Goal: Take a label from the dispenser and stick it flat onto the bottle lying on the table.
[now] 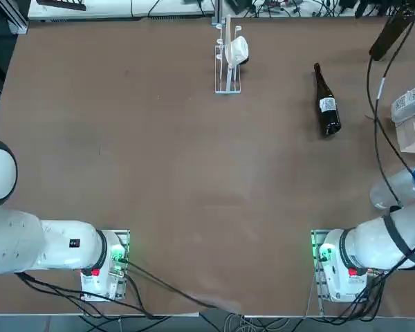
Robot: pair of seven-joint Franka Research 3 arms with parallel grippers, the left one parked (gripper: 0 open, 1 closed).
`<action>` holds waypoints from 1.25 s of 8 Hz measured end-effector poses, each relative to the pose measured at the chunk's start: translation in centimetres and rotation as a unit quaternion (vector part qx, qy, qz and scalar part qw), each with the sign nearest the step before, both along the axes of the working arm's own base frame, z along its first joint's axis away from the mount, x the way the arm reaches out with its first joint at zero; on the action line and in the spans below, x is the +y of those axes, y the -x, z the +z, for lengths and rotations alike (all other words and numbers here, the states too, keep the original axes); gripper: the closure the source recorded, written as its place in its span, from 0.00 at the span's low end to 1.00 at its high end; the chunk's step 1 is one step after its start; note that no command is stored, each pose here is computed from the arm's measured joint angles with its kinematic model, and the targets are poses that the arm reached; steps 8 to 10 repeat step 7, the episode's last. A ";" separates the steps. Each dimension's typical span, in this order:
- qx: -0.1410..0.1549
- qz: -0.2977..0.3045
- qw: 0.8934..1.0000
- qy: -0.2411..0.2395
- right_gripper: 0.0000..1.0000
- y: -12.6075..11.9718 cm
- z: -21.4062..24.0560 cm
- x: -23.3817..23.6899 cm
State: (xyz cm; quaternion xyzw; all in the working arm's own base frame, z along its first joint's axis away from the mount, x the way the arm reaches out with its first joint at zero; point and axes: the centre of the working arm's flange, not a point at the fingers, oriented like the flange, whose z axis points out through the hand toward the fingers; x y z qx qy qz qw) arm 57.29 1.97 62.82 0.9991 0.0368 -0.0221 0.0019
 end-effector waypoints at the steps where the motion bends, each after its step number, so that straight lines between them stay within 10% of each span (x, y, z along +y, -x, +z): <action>1: -0.007 -0.005 1.000 -0.001 0.00 1.1 1.5 0.5; 10: -0.014 -0.022 1.000 -0.003 0.00 7.5 4.0 -1.0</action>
